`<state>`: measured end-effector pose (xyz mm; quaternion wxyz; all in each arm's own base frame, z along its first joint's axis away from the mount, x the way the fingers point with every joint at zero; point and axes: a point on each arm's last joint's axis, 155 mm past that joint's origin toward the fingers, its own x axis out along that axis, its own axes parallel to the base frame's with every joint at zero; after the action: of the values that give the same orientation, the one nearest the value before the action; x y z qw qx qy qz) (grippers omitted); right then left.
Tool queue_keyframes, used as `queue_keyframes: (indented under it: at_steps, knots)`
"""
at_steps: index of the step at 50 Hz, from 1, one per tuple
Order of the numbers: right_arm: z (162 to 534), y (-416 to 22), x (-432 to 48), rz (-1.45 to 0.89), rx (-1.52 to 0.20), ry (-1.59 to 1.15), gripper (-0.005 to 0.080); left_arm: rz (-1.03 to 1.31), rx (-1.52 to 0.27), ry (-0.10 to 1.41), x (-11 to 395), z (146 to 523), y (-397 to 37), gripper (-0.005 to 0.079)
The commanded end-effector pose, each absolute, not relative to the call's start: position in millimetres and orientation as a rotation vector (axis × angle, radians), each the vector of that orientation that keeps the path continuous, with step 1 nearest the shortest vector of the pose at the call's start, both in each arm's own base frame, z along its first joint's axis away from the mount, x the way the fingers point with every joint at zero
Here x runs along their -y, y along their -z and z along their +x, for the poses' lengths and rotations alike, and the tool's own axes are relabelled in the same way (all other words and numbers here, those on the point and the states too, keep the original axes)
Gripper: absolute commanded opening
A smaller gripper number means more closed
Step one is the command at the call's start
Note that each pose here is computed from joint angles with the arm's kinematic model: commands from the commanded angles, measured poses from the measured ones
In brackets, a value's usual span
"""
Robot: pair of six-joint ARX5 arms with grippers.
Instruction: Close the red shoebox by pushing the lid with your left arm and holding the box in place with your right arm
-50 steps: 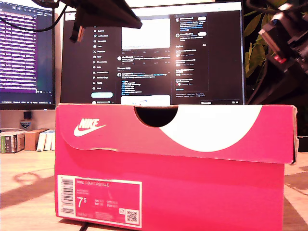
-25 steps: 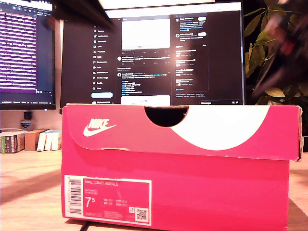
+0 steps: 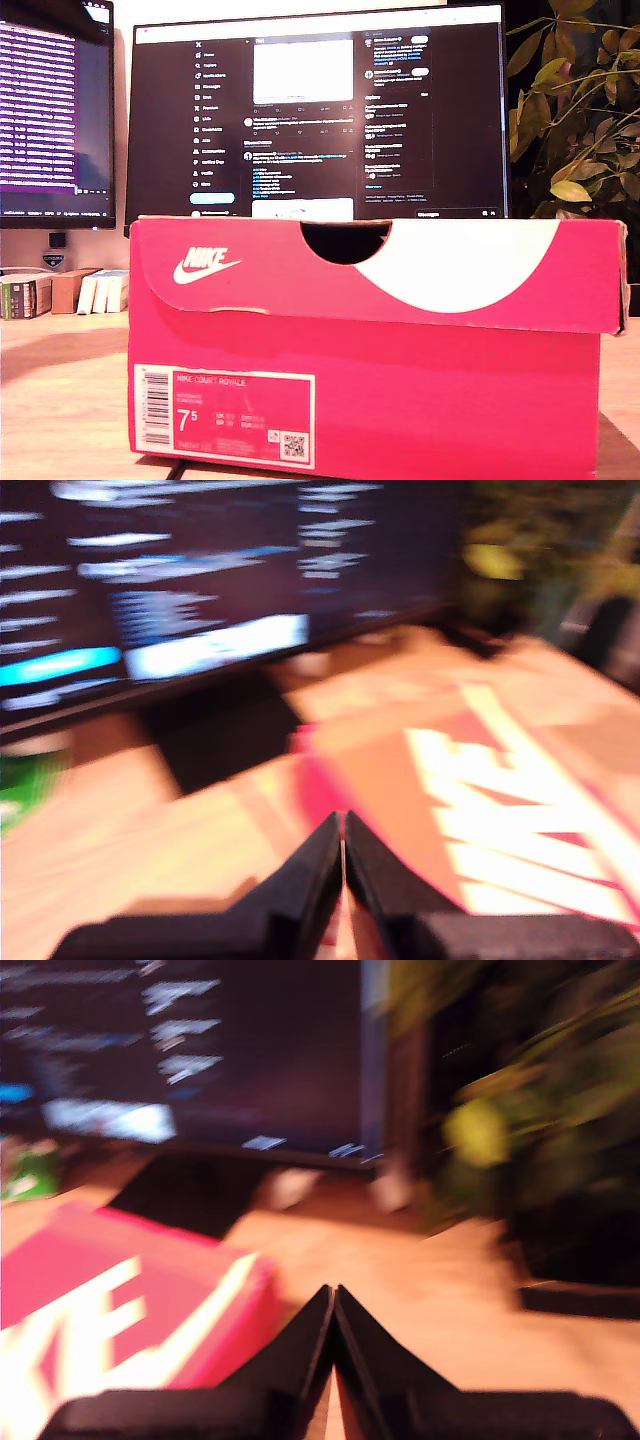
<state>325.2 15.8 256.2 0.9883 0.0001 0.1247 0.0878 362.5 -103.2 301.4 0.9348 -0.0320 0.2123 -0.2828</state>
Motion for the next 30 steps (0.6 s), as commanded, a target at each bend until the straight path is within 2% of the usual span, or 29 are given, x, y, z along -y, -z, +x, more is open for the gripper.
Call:
queue_keyframes:
  at_steps: [1, 7, 17, 30]
  knots:
    - [322, -256, -12, -0.008, -0.241, -0.163, -0.0012, -0.059, -0.411, 0.576, 99, 355, -301, -0.0019]
    - [319, -265, -9, -0.015, -0.208, -0.151, -0.0012, -0.061, -0.383, 0.531, 84, 349, -296, -0.0019]
    - [309, -279, -9, -0.015, -0.157, -0.146, -0.0012, -0.065, -0.347, 0.516, 82, 329, -287, -0.0019]
    - [289, -268, -15, 0.055, -0.130, -0.147, -0.0012, -0.089, -0.296, 0.482, 79, 307, -275, -0.0019]
